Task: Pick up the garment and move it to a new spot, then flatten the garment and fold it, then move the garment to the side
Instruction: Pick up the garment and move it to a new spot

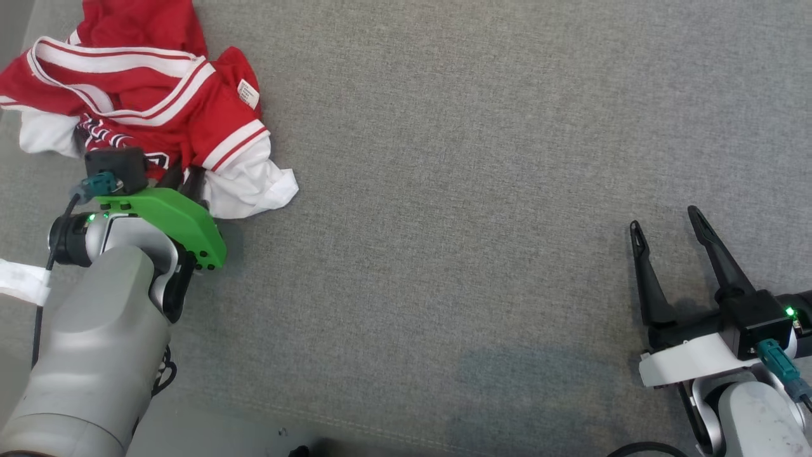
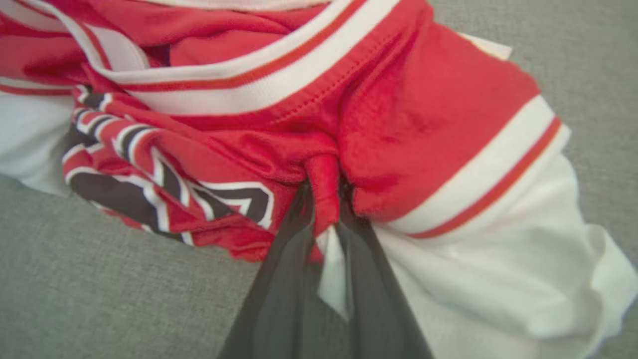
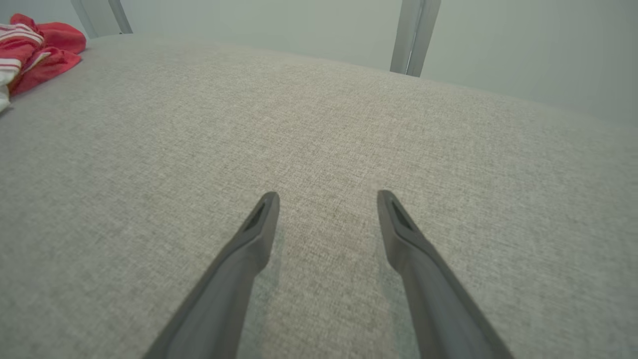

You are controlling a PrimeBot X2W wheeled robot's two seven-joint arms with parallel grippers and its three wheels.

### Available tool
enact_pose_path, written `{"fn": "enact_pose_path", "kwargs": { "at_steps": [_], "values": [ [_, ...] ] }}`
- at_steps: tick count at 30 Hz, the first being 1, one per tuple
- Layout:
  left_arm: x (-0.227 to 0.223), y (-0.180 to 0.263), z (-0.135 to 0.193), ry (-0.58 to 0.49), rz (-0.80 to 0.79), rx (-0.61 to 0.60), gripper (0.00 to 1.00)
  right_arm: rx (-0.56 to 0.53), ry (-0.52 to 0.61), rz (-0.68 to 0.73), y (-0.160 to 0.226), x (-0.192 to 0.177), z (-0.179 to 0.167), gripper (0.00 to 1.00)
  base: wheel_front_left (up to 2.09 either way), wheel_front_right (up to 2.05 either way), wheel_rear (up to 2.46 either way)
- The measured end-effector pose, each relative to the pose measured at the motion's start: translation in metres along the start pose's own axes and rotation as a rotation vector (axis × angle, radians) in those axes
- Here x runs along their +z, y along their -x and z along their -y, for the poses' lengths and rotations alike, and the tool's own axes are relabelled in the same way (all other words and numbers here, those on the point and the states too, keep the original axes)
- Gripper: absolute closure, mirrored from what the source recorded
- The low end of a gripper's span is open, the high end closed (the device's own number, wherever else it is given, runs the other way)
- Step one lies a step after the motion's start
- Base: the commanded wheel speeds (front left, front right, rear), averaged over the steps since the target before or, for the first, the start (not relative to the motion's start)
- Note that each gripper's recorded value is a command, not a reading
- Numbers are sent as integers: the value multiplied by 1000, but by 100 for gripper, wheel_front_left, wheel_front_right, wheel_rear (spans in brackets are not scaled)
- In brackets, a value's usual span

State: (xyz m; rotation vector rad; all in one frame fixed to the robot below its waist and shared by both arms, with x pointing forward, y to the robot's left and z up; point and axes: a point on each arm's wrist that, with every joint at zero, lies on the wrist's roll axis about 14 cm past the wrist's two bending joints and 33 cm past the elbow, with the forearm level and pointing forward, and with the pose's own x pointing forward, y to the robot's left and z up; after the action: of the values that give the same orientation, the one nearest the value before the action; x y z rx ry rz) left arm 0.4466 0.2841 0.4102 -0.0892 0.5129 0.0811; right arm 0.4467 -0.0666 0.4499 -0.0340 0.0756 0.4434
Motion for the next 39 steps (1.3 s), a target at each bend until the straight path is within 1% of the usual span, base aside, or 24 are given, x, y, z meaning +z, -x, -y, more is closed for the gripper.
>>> {"fn": "enact_pose_path", "kwargs": {
  "at_steps": [5, 9, 10, 11, 12, 15, 18, 21, 22, 24, 26, 28, 31, 33, 35, 39],
  "values": [
    [26, 5, 28, -13, 97, -89, 100, -8, -32, 2, 7, 6, -7, 0, 0, 0, 0],
    [58, 18, 38, -35, 190, -132, 100, -12, -66, 29, 13, 20, -14, 0, 0, 0, 0],
    [58, 18, 38, -35, 190, -132, 100, -12, -66, 29, 13, 20, -14, 0, 0, 0, 0],
    [78, 26, 49, -36, 250, -169, 100, -15, -75, 36, 18, 25, -17, 0, 0, 0, 0],
    [78, 26, 49, -36, 250, -169, 100, -15, -75, 36, 18, 25, -17, 0, 0, 0, 0],
    [110, 42, 77, -23, 355, -253, 100, -30, -85, 48, 27, 34, -18, 0, 0, 0, 0],
    [118, 62, 104, -4, 410, -338, 100, -53, -90, 64, 39, 42, -14, 0, 0, 0, 0],
    [127, 84, 141, 24, 453, -453, 100, -83, -101, 77, 52, 49, -8, 0, 0, 0, 0],
    [131, 92, 155, 22, 465, -497, 100, -91, -108, 85, 56, 52, -7, 0, 0, 0, 0],
    [142, 111, 185, -23, 501, -587, 100, -113, -113, 96, 65, 57, -2, 0, 0, 0, 0],
    [147, 132, 217, -48, 504, -687, 100, -141, -119, 109, 73, 61, 5, 0, 0, 0, 0],
    [141, 155, 250, -69, 482, -793, 100, -167, -123, 121, 81, 65, 11, 0, 0, 0, 0],
    [144, 186, 282, -103, 476, -906, 100, -213, -124, 130, 95, 68, 22, 0, 0, 0, 0],
    [146, 201, 296, -127, 474, -959, 100, -248, -125, 135, 105, 69, 30, 0, 0, 0, 0],
    [144, 212, 308, -124, 451, -1007, 100, -283, -128, 139, 114, 69, 38, 0, 0, 0, 0],
    [140, 211, 319, -135, 397, -1030, 100, -344, -131, 141, 132, 69, 52, 0, 0, 0, 0]
  ]
}}
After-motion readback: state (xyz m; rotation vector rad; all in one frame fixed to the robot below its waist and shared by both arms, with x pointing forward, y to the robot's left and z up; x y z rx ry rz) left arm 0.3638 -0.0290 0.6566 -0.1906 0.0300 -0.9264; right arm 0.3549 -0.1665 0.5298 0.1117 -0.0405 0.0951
